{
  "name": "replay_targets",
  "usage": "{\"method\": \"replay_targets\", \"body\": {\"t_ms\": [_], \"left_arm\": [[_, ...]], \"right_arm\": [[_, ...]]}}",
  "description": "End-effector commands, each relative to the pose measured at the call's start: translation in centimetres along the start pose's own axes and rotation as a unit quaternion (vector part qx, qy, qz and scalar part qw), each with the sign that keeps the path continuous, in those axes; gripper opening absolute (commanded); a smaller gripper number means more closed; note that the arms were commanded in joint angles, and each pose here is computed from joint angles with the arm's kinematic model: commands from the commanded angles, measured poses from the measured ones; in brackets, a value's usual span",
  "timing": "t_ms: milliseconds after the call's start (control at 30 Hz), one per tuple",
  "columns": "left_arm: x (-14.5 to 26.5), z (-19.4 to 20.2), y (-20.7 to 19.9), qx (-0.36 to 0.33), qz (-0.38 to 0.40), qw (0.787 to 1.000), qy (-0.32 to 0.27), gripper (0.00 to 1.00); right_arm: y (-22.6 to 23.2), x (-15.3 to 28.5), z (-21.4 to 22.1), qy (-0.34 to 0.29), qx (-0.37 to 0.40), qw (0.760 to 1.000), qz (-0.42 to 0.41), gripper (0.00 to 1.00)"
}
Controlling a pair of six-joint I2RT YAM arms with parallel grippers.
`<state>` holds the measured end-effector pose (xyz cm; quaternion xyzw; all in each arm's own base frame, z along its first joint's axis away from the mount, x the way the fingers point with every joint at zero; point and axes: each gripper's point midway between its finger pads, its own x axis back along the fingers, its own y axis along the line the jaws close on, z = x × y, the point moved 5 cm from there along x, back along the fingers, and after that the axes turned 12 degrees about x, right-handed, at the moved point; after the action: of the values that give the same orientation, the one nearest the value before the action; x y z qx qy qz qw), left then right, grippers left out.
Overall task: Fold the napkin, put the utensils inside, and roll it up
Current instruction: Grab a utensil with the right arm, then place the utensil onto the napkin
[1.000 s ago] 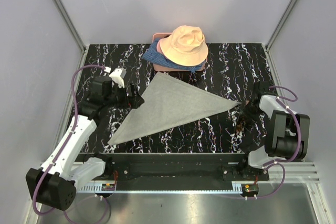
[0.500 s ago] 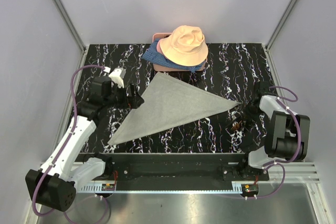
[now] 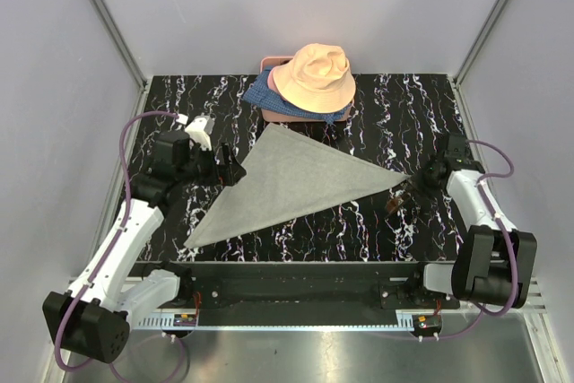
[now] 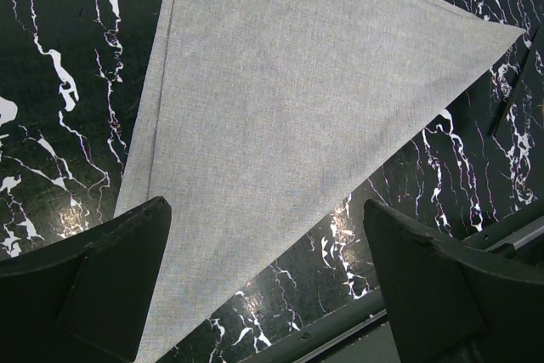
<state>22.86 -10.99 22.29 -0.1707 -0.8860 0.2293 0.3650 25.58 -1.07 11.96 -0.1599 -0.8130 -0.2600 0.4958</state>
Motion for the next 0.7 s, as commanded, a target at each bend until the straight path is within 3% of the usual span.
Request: {"method": "replay_targets", "body": {"t_ms": [0,300,667], "left_arm": [[0.3,-0.4,-0.4,-0.010,0.018,1.000,-0.015,0.99],[0.2,-0.4,-0.5,-0.007,0.023,1.000,-0.013,0.99],[0.6,-0.5,-0.6,-0.008,0.028,0.999,-0.022,0.99]], "right_arm": [[4.6,1.0,0.9,-0.007,-0.015,0.996,-0.084,0.00],[16.1,2.2,4.3,-0.059,-0.099,0.977,-0.177,0.00],[26.3,-1.6,10.6,-0.016,-0.133,0.975,-0.180,0.00]]}}
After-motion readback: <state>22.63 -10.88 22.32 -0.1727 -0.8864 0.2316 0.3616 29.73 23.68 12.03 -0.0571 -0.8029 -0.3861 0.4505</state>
